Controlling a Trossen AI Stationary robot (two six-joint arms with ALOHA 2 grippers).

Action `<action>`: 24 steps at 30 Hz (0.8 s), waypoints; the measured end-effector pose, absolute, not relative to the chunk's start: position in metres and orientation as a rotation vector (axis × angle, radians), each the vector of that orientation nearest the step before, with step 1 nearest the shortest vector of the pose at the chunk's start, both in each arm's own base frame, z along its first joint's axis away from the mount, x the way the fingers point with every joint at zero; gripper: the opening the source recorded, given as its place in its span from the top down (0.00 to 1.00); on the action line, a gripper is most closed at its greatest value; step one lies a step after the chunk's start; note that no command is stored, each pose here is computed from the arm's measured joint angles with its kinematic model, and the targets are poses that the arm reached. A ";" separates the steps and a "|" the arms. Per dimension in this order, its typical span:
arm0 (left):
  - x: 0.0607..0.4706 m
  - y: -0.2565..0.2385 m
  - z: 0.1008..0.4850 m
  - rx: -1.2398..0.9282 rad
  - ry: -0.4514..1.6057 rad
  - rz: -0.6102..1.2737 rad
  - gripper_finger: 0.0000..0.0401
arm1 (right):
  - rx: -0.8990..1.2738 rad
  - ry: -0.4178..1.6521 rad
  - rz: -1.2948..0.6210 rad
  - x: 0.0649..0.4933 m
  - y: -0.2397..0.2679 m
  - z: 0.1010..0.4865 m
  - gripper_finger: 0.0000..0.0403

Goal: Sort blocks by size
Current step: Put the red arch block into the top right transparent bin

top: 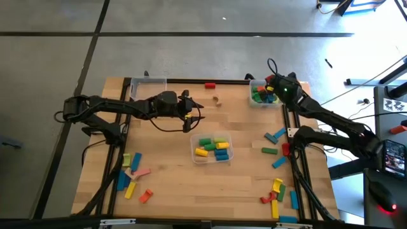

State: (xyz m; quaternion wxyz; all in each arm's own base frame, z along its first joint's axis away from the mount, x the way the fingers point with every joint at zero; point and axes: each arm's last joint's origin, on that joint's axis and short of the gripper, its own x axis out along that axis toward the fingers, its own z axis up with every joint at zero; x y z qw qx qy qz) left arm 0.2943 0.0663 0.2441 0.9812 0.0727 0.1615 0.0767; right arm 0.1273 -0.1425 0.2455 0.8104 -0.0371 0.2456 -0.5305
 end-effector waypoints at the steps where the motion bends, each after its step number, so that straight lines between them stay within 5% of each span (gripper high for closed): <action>1: 0.294 0.066 0.244 0.145 0.326 0.154 0.44 | -0.052 0.536 -1.125 0.128 -0.146 0.242 0.65; 20: 0.299 0.067 0.236 0.140 0.347 0.152 0.44 | 0.235 0.705 -1.022 0.133 -0.175 0.193 0.64; 24: 0.300 0.068 0.235 0.137 0.350 0.152 0.44 | 0.239 0.716 -1.020 0.133 -0.175 0.192 0.57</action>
